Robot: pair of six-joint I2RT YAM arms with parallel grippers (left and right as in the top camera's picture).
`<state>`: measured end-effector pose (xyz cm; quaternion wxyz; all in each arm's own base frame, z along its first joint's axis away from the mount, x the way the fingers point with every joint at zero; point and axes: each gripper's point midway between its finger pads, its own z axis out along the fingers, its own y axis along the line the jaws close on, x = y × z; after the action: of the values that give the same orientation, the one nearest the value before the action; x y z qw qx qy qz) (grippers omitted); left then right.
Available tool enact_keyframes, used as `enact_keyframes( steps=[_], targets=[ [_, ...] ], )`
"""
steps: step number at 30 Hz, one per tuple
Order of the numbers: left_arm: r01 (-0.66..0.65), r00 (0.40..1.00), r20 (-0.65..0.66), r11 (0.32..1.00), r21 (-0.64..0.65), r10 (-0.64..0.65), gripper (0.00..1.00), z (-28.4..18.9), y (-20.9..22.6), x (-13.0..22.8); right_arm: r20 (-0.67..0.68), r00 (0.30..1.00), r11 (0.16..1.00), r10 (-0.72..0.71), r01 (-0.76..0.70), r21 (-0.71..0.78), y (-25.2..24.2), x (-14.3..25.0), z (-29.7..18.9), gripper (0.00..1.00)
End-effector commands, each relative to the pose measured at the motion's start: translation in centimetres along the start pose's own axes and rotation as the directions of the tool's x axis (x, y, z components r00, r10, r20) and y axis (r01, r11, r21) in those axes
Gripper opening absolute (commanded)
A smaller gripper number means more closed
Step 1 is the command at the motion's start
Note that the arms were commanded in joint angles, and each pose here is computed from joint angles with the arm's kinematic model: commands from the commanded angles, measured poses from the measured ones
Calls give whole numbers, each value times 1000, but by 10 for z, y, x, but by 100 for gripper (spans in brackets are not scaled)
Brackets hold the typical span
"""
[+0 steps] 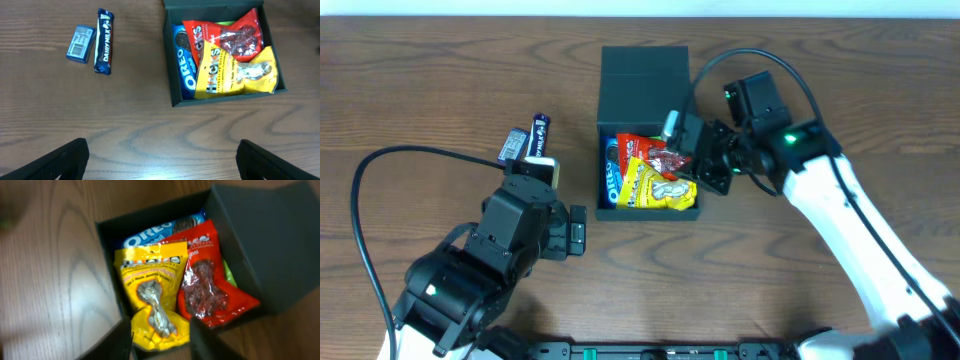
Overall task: Pack container
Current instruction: 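Push the bags down into the box with the right gripper, then retract the right arm and reach the left gripper toward the Dairy Milk bar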
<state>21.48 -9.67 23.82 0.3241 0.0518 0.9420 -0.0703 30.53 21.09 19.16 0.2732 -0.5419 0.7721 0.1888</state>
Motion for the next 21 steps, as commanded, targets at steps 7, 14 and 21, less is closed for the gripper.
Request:
enact_keyframes(
  steps=[7, 14, 21],
  targets=[
    [-3, 1000, 18, 1000, -6, 3, 95, -4, 1, -5, 29, 984, 984, 176, -176, -2, 35, -4, -48, 1],
    [-3, 1000, 18, 1000, -6, 3, 95, -4, 1, -5, 55, 963, 964, 265, -264, -14, 64, -2, -82, 1],
    [-3, 1000, 18, 1000, -5, 3, 95, -4, 1, -5, 122, 962, 969, 242, -247, 28, 84, -3, -116, 45]
  ],
)
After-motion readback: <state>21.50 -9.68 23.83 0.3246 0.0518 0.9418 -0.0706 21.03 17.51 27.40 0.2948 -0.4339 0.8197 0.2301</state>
